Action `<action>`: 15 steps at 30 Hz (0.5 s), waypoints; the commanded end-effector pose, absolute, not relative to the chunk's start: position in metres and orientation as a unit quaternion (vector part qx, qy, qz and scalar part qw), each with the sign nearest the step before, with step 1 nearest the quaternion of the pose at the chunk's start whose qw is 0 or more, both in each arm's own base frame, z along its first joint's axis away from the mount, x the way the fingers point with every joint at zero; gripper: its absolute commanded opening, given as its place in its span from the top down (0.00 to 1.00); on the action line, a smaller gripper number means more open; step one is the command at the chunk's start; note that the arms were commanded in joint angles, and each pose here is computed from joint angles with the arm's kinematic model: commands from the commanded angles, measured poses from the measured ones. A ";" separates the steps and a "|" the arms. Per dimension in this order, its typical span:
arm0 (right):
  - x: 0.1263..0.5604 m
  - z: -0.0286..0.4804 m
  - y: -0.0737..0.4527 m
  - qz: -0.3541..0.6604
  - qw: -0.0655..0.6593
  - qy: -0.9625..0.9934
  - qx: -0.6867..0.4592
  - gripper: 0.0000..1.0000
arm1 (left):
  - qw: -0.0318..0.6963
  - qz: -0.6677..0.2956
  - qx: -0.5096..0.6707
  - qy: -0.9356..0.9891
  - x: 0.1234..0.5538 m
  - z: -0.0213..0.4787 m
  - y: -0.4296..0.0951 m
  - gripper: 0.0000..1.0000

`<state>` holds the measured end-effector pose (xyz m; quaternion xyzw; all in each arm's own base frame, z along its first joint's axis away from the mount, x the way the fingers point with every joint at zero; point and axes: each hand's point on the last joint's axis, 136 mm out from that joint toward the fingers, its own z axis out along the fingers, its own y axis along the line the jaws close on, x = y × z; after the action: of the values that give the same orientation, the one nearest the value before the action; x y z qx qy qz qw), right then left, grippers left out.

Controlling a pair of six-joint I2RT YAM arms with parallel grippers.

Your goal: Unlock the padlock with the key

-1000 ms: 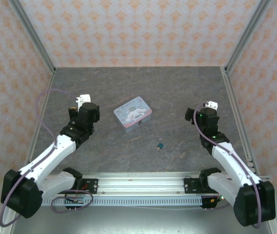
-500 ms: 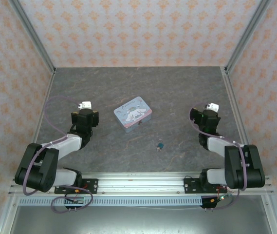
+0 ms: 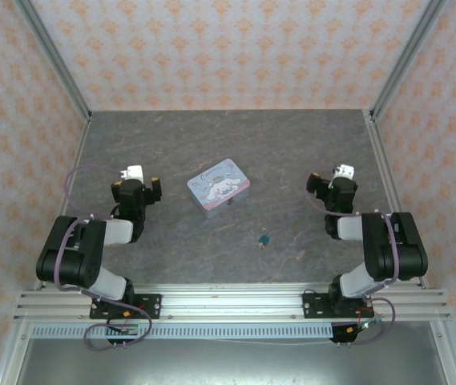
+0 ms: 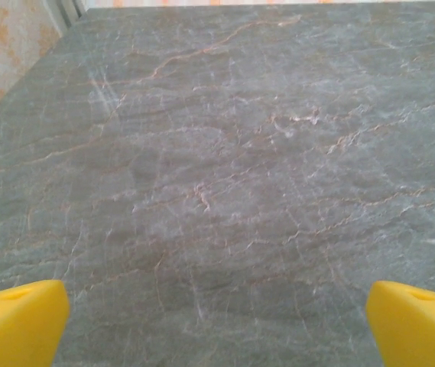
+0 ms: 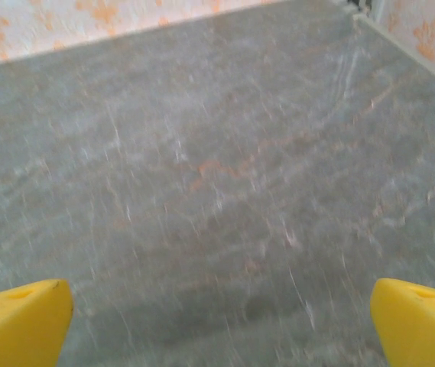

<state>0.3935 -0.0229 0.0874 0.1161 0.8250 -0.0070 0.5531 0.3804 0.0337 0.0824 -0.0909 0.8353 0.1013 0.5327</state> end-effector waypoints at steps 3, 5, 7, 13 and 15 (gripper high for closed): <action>0.394 0.088 -0.026 -0.015 0.549 0.828 0.117 0.01 | 0.550 0.101 -0.101 0.823 0.389 0.096 0.036 0.00; 0.394 0.088 -0.027 -0.016 0.549 0.827 0.117 0.01 | 0.550 0.101 -0.101 0.823 0.389 0.096 0.036 0.00; 0.394 0.088 -0.027 -0.016 0.550 0.827 0.117 0.01 | 0.550 0.101 -0.101 0.823 0.389 0.096 0.036 0.00; 0.394 0.088 -0.027 -0.017 0.550 0.827 0.117 0.01 | 0.550 0.101 -0.101 0.823 0.389 0.096 0.036 0.00; 0.395 0.088 -0.026 -0.017 0.548 0.829 0.115 0.01 | 0.550 0.101 -0.101 0.823 0.389 0.096 0.036 0.00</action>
<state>0.3938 -0.0230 0.0855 0.1159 0.8290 -0.0082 0.5470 0.3826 0.0335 0.0853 -0.0916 0.8332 0.1002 0.5361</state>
